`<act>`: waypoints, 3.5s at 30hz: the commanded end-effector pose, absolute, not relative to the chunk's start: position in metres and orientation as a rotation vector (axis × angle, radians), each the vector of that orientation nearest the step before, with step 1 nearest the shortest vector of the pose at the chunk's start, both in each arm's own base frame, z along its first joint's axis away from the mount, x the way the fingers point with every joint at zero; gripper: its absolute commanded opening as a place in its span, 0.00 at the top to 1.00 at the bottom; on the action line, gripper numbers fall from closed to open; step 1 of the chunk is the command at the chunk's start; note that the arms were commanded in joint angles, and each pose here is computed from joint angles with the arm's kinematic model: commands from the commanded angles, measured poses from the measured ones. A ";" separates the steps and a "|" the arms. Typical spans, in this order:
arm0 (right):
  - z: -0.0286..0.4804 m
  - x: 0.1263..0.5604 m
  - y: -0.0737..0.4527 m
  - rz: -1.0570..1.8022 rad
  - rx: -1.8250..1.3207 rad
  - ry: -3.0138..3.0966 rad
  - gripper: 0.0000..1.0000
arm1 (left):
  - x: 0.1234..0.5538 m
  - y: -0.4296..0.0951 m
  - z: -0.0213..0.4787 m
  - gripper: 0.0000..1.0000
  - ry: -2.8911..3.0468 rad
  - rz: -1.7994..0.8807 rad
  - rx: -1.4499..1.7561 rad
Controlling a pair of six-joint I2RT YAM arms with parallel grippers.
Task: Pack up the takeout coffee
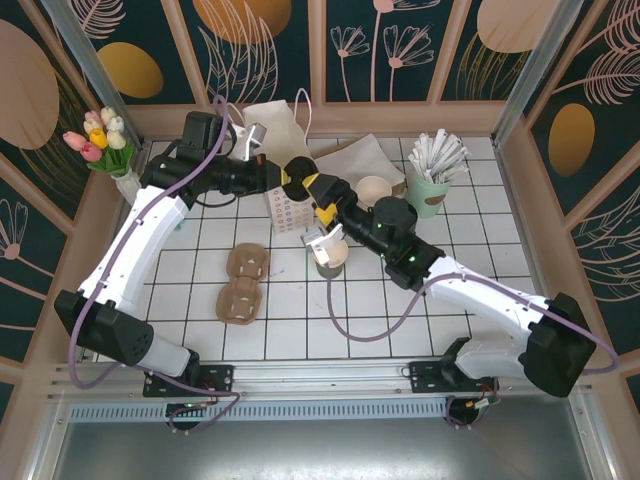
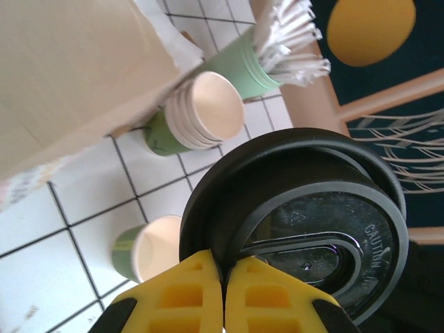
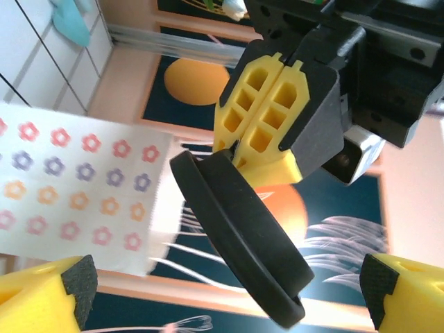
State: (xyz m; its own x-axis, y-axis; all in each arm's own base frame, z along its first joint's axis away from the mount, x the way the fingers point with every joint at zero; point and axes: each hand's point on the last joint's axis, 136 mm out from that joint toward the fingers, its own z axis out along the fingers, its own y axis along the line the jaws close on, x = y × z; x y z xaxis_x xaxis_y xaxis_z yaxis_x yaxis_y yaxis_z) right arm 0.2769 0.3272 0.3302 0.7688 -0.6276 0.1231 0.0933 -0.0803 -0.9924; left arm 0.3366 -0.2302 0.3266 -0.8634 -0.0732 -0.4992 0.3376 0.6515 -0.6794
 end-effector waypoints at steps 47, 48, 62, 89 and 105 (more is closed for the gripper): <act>0.165 0.272 0.228 1.363 0.130 2.307 0.04 | 0.285 -0.291 0.152 1.00 2.856 -0.802 -0.058; 0.164 0.271 0.229 1.373 0.129 2.313 0.04 | 0.286 -0.290 0.150 1.00 2.866 -0.786 -0.055; 0.157 0.270 0.240 1.449 0.102 2.338 0.05 | 0.286 -0.290 0.143 1.00 2.923 -0.706 -0.014; 0.158 0.270 0.263 1.497 0.019 2.349 0.06 | 0.286 -0.307 0.140 1.00 2.940 -0.722 0.037; 0.163 0.268 0.273 1.535 -0.025 2.337 0.06 | 0.282 -0.316 0.131 1.00 2.971 -0.688 0.097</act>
